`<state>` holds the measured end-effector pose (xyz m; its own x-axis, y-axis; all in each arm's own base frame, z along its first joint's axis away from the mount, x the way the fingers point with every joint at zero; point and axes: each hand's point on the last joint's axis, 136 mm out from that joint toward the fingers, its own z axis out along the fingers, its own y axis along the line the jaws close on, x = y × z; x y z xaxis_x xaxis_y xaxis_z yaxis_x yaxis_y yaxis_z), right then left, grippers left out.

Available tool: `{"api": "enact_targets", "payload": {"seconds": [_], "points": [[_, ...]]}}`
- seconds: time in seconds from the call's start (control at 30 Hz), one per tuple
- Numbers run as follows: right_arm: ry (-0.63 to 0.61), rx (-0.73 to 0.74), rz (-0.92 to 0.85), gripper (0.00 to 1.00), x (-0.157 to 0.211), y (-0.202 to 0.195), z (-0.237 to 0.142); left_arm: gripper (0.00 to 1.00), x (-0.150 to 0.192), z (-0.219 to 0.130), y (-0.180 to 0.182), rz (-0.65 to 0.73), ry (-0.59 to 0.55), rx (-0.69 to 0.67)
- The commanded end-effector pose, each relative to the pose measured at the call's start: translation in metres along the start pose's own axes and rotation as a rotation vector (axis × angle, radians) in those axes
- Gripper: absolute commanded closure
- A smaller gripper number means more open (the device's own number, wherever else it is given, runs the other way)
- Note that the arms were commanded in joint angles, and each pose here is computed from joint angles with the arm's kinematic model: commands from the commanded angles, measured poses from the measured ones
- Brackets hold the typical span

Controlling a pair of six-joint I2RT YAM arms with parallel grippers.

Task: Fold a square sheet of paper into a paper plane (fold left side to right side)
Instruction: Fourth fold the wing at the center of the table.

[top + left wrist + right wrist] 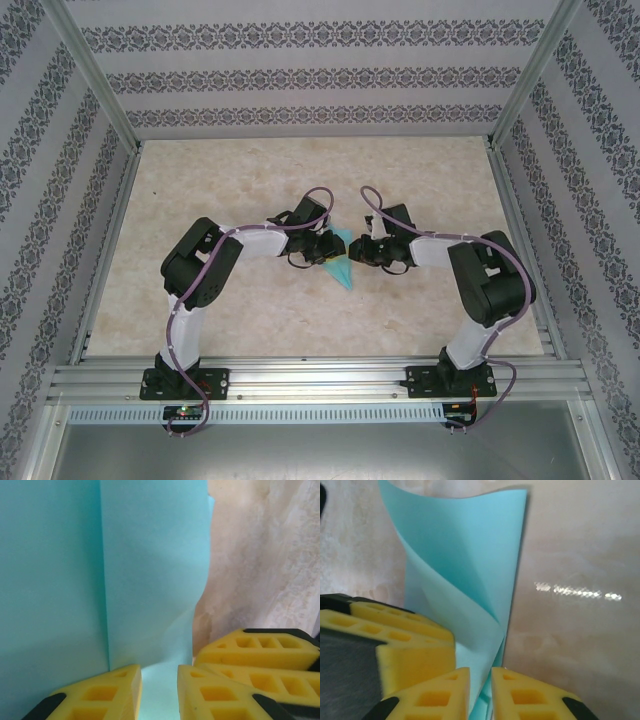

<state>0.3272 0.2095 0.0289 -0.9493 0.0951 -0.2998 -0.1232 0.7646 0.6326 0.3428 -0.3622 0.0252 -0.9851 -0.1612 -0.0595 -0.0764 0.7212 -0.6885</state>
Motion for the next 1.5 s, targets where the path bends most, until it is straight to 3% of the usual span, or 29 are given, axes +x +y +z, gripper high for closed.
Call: {"api": "enact_targets", "payload": {"seconds": [0.0, 0.43, 1.47], "points": [[-0.053, 0.011, -0.04, 0.79, -0.015, 0.011, -0.025, 0.72, 0.013, 0.009, 0.03, -0.041, 0.031, -0.075], [0.061, -0.177, -0.023, 0.81, 0.042, 0.053, -0.038, 0.72, 0.013, 0.007, 0.027, -0.035, 0.027, -0.072], [0.19, -0.03, 0.022, 0.81, 0.082, 0.018, -0.006, 0.72, 0.012, 0.005, 0.026, -0.028, 0.023, -0.081]]}}
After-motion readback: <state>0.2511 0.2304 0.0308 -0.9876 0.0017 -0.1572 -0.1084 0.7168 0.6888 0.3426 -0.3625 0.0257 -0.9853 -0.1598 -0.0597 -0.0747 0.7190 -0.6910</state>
